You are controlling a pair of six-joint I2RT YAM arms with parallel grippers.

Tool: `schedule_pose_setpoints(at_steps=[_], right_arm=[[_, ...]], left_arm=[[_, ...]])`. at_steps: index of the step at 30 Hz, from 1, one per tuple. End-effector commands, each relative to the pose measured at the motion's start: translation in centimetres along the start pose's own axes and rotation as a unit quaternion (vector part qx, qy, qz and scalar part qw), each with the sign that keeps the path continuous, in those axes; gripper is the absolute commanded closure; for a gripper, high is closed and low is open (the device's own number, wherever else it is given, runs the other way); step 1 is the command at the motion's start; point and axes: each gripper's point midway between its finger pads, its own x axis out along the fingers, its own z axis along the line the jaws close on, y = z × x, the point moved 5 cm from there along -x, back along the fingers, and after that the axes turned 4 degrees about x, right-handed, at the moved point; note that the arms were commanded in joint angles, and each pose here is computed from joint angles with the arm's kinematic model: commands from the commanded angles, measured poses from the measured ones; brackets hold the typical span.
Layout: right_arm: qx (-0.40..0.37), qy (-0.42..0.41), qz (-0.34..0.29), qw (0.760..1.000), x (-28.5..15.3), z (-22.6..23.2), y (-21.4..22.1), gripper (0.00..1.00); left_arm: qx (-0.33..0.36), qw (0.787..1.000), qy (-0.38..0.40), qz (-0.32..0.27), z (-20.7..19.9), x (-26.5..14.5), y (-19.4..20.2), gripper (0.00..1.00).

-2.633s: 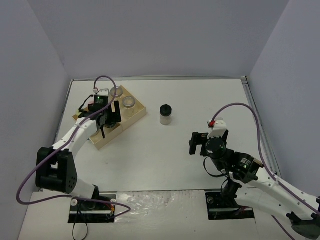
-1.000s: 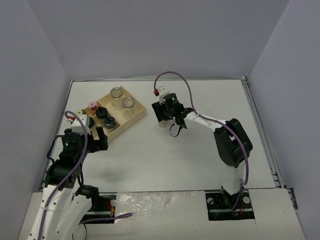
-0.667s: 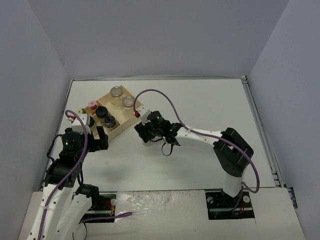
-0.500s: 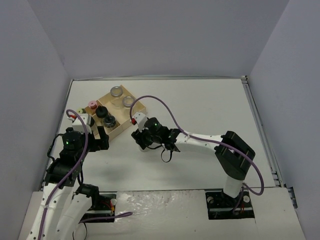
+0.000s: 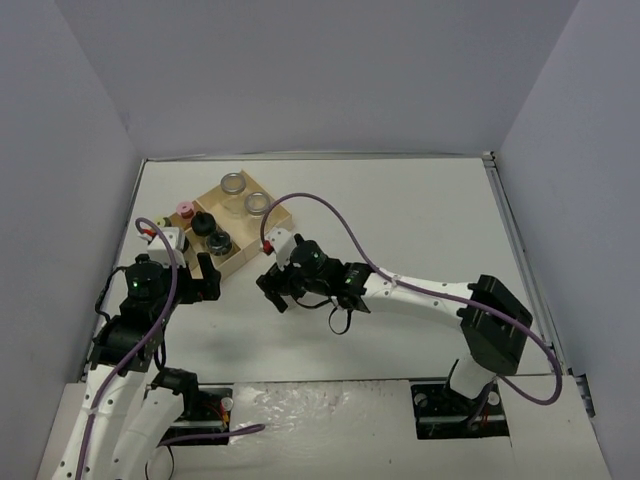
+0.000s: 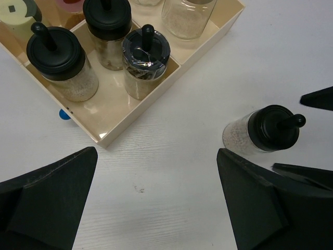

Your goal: Organize the condiment bottles

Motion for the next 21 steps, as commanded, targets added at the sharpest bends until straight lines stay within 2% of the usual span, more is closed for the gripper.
schedule_pose_setpoints(at_steps=[1, 9, 14, 18, 21], right_arm=[[0.017, 0.006, -0.085, 0.996, -4.7, 0.2, -4.8, 0.00], [0.057, 0.052, -0.115, 0.990, -9.3, -1.3, -3.4, 0.00], [0.095, 0.099, -0.120, 0.983, -10.5, -2.7, -1.6, 0.02], [0.133, 0.145, -0.135, 0.971, -11.9, -4.2, -0.5, 0.03], [0.178, 0.195, -0.135, 0.955, -13.6, -6.4, 1.3, 0.03]], left_arm=[[0.008, 0.999, 0.023, -0.040, -0.7, 0.1, -2.5, 0.03], [0.010, 0.999, 0.034, -0.032, -0.9, 0.4, -2.3, 0.03], [0.009, 0.995, 0.089, -0.033, -2.4, 1.1, -2.5, 0.03], [0.002, 0.990, 0.141, -0.017, -4.2, 2.2, -2.5, 0.03], [0.024, 0.988, 0.153, -0.008, -6.6, 2.9, -2.7, 0.03]])
